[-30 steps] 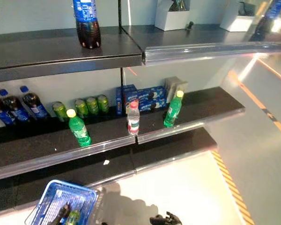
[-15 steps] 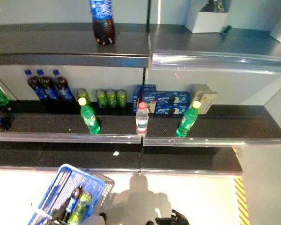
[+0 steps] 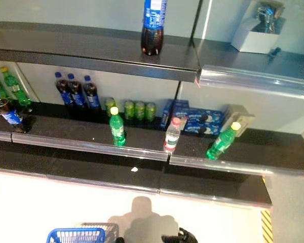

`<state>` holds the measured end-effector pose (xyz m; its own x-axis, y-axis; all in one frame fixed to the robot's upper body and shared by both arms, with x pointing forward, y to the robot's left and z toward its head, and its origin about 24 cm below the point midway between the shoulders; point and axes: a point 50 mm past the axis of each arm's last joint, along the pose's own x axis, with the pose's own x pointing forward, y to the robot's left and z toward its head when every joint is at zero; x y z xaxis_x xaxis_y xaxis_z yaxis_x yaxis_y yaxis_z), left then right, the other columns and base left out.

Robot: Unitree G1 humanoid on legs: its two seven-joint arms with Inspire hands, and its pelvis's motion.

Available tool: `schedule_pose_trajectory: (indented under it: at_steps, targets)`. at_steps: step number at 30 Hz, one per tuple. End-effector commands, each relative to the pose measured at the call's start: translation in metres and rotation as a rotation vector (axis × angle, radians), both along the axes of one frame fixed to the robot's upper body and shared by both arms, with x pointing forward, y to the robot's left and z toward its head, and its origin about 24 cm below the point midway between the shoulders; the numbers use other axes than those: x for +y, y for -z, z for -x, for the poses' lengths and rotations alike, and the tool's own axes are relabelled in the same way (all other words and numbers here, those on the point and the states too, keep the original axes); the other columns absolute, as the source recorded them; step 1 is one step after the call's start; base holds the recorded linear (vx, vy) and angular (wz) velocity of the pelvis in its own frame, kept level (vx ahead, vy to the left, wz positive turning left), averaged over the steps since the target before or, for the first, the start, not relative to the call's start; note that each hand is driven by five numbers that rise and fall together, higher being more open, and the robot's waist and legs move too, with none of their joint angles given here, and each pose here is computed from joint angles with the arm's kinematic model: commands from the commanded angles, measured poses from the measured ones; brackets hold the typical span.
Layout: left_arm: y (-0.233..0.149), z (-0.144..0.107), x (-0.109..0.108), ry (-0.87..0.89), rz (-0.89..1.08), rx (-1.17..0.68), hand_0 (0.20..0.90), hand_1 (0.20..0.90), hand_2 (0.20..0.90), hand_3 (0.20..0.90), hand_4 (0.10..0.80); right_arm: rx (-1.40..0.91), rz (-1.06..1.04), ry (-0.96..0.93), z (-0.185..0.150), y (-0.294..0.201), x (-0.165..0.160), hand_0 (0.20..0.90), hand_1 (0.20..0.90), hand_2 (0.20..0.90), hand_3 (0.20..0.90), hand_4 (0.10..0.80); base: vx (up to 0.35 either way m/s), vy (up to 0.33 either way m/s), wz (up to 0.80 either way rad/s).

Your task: Pick up the drink and place into the basket.

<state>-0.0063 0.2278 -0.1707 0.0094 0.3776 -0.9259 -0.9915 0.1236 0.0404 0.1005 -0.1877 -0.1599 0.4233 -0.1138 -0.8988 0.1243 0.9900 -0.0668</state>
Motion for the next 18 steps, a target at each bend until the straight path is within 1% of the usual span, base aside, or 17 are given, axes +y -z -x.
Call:
schedule_pose_trajectory:
  at_steps: [1, 2, 4, 6, 7, 8, 11, 14, 18]
  targets:
    - [-0.025, -0.099, 0.03, 0.147, -0.19, -0.337, 0.3, 0.3, 0.3, 0.2, 0.1, -0.075, 0.043, -0.079, -0.019, -0.008, -0.002, 0.9, 0.9, 0.9, 0.9, 0.8, 0.011, -0.261, 0.33]
    - [-0.027, -0.106, 0.028, 0.137, -0.191, -0.358, 0.3, 0.3, 0.3, 0.2, 0.1, -0.086, 0.05, -0.112, -0.022, -0.009, 0.0, 0.9, 0.9, 0.9, 0.9, 0.8, 0.048, -0.326, 0.58]
    - [-0.029, -0.11, 0.029, 0.113, -0.199, -0.373, 0.3, 0.3, 0.3, 0.2, 0.1, -0.105, 0.066, -0.208, -0.032, -0.013, 0.006, 0.9, 0.9, 0.9, 0.9, 0.8, 0.065, -0.387, 0.69]
    - [-0.03, -0.11, 0.029, 0.115, -0.208, -0.36, 0.3, 0.3, 0.3, 0.2, 0.1, -0.116, 0.063, -0.254, -0.038, -0.016, 0.012, 0.9, 0.9, 0.9, 0.9, 0.8, 0.068, -0.385, 0.36]
    - [-0.03, -0.106, 0.029, 0.086, -0.218, -0.338, 0.3, 0.3, 0.3, 0.2, 0.1, -0.127, 0.048, -0.314, -0.044, -0.021, 0.018, 0.9, 0.9, 0.9, 0.9, 0.8, 0.06, -0.411, 0.02]
    - [-0.03, -0.105, 0.029, 0.079, -0.218, -0.336, 0.3, 0.3, 0.3, 0.2, 0.1, -0.13, 0.044, -0.327, -0.045, -0.022, 0.018, 0.9, 0.9, 0.9, 0.9, 0.8, 0.04, -0.411, -0.28]
    - [-0.028, -0.099, 0.025, 0.078, -0.206, -0.325, 0.3, 0.3, 0.3, 0.2, 0.1, -0.174, 0.012, -0.385, -0.051, -0.031, 0.02, 0.9, 0.9, 0.9, 0.9, 0.8, 0.001, -0.309, -0.63]
    - [-0.025, -0.091, 0.018, 0.107, -0.181, -0.316, 0.3, 0.3, 0.3, 0.2, 0.1, -0.212, 0.001, -0.374, -0.053, -0.041, 0.013, 0.9, 0.9, 0.9, 0.9, 0.8, -0.041, -0.213, -0.11]
    - [-0.024, -0.089, 0.015, 0.156, -0.171, -0.319, 0.3, 0.3, 0.3, 0.2, 0.1, -0.272, -0.006, -0.367, -0.052, -0.048, 0.005, 0.9, 0.9, 0.9, 0.9, 0.8, -0.023, -0.023, 0.19]
